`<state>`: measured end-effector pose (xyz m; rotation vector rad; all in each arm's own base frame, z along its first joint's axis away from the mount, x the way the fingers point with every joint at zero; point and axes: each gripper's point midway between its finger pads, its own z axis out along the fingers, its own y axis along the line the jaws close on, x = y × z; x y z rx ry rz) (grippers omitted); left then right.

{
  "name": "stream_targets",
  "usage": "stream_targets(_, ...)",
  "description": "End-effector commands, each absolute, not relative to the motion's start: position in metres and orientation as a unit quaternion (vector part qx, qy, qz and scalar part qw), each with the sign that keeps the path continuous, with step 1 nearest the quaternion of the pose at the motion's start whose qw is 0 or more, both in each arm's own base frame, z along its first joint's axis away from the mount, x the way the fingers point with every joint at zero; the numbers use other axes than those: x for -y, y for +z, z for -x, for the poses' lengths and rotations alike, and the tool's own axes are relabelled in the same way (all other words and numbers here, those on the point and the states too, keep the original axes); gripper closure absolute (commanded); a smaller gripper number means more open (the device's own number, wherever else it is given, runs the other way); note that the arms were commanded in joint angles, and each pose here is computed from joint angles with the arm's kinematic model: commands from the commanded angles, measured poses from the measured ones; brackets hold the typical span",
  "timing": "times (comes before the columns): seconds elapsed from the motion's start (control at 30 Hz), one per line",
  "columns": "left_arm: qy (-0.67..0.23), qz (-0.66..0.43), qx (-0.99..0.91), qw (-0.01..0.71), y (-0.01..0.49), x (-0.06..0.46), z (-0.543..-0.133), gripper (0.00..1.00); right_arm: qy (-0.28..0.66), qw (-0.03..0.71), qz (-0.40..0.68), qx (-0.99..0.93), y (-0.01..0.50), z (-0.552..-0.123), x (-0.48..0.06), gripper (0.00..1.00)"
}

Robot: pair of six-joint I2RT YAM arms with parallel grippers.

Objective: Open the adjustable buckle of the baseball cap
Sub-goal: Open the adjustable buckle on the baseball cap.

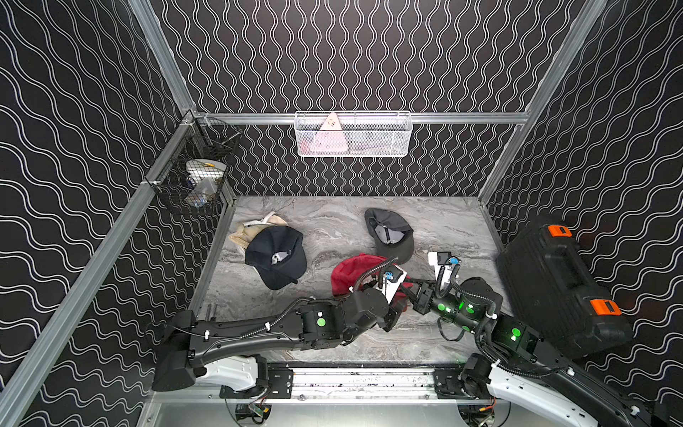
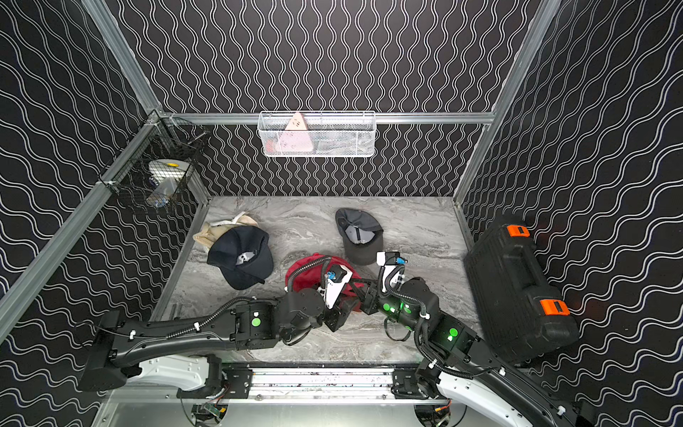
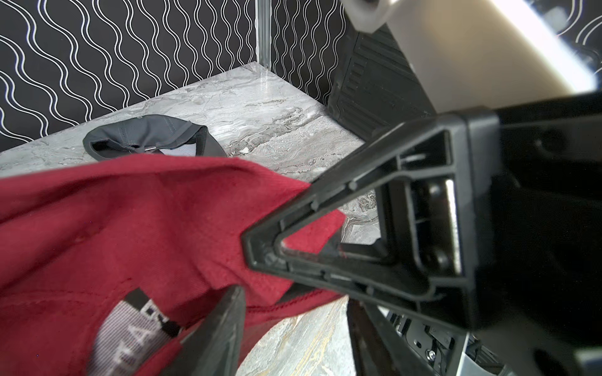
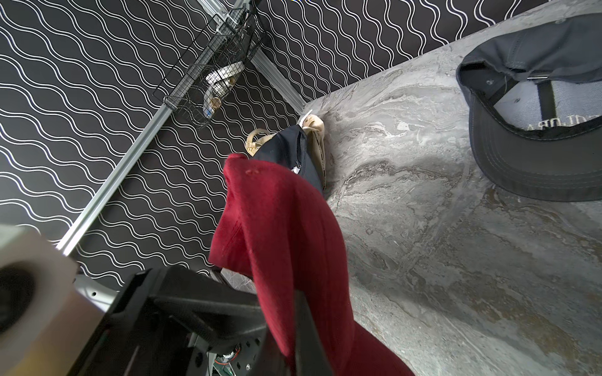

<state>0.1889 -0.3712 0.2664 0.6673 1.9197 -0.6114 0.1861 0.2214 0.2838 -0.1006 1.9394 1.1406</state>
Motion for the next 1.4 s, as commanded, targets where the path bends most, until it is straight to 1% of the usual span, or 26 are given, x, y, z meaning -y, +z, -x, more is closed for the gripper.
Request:
stream_targets(0.0, -0.264, -0.272, -0.778, 0.502, 0.278, 0.378, -0.191, 0.46, 0.479, 0.438, 0.035, -0.760, 0.301, -0.186, -0.224, 1.00)
stream_targets(0.3, -0.264, -0.282, -0.776, 0.498, 0.280, 0.387, -0.191, 0.47, 0.485, 0.436, 0.036, -0.757, 0.303, -0.186, -0.226, 1.00)
stream_targets(0.4, -0.255, -0.285, -0.781, 0.494, 0.274, 0.389, -0.192, 0.50, 0.489, 0.434, 0.036, -0.756, 0.303, -0.185, -0.227, 1.00)
stream_targets(0.47, -0.248, -0.283, -0.784, 0.494, 0.271, 0.388, -0.195, 0.55, 0.492, 0.434, 0.038, -0.754, 0.305, -0.184, -0.227, 1.00)
stream_targets(0.67, -0.243, -0.279, -0.782, 0.502, 0.272, 0.388, -0.198, 0.81, 0.503, 0.434, 0.039, -0.747, 0.313, -0.180, -0.226, 1.00)
stream_targets(0.73, -0.242, -0.280, -0.781, 0.504, 0.273, 0.389, -0.198, 0.87, 0.504, 0.437, 0.038, -0.744, 0.315, -0.180, -0.224, 1.00)
stream_targets(0.83, -0.246, -0.280, -0.778, 0.506, 0.277, 0.389, -0.198, 0.92, 0.501, 0.438, 0.036, -0.745, 0.314, -0.179, -0.222, 1.00)
stream_targets(1.0, -0.251, -0.278, -0.777, 0.505, 0.281, 0.386, -0.196, 0.93, 0.486, 0.452, 0.025, -0.748, 0.313, -0.181, -0.212, 1.00)
stream_targets(1.37, -0.267, -0.276, -0.779, 0.495, 0.279, 0.378, -0.189, 0.91, 0.463, 0.480, 0.012, -0.745, 0.322, -0.185, -0.197, 1.00)
